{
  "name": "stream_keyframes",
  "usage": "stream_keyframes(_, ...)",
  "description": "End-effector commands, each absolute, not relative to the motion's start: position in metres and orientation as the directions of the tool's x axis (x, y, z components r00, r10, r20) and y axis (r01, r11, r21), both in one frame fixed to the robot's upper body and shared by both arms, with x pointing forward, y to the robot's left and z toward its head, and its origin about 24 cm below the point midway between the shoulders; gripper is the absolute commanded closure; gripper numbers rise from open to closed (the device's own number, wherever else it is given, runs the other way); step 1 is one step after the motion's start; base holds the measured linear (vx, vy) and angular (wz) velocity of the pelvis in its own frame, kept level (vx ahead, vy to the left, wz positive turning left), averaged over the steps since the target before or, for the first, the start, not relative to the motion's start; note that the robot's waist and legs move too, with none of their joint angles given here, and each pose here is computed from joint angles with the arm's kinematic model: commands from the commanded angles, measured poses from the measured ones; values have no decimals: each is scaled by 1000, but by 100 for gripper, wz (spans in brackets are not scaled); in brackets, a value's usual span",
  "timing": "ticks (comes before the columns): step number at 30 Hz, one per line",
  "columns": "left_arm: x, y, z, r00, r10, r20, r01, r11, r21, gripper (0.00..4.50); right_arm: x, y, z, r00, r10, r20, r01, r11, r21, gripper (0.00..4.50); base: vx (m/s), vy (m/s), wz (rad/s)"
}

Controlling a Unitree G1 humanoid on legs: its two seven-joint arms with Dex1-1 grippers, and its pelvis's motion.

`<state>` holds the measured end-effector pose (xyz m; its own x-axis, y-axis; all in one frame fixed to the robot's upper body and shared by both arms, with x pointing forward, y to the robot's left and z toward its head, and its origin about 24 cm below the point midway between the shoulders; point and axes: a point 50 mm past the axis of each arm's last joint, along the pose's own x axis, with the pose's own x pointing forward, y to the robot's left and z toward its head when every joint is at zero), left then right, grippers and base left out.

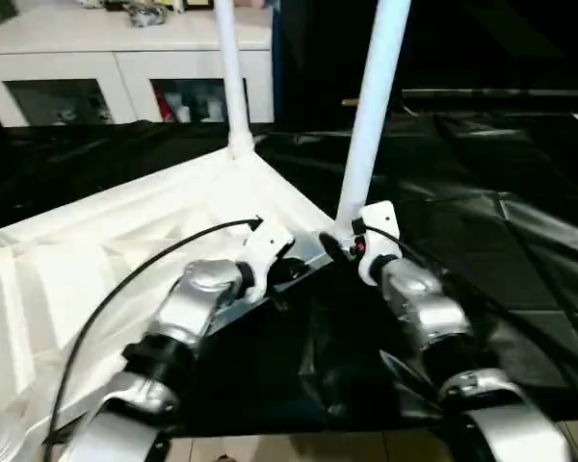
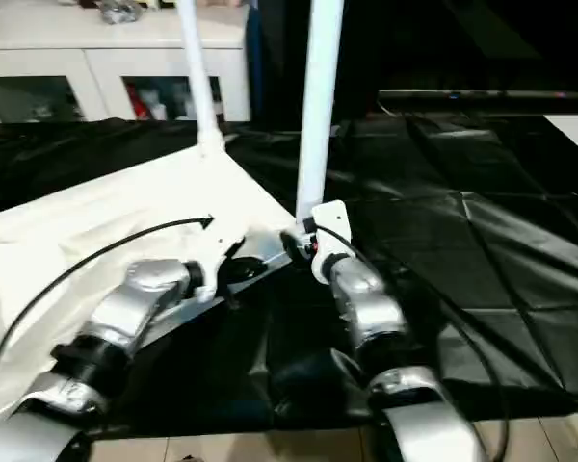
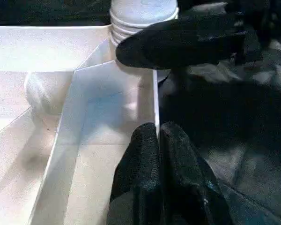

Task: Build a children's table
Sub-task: Rotate leg to tighten

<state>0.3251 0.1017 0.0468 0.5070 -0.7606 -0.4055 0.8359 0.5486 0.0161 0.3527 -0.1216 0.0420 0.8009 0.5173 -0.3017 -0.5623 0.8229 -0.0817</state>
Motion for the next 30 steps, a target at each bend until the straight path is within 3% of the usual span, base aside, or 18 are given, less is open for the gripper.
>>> stream_keyframes(1, 315, 100, 49, 409, -832, -375, 894, 448, -18, 450, 351, -119, 49, 707, 622, -337, -689, 713, -129, 59, 0, 0, 0)
stream_keyframes(5, 305, 107, 53, 330, -877, -350, 928, 369, -48, 450, 344, -131, 54, 599, 709, -372, -793, 591, -149, 59, 0, 0, 0)
stream_keyframes(16, 296, 114, 54, 287, -888, -360, 941, 331, -65, 450, 340, -141, 56, 496, 765, -410, -856, 511, -81, 76, 0, 0, 0)
stream_keyframes(18, 296, 114, 55, 287, -888, -360, 941, 331, -65, 450, 339, -141, 56, 494, 767, -410, -857, 510, -79, 109, 0, 0, 0)
stream_keyframes(26, 295, 115, 54, 291, -886, -360, 938, 338, -72, 450, 336, -137, 53, 487, 789, -374, -857, 515, -28, 168, 0, 0, 0)
stream_keyframes(30, 297, 116, 52, 317, -872, -372, 925, 371, -81, 450, 338, -136, 48, 569, 754, -328, -793, 609, 24, 174, 0, 0, 0)
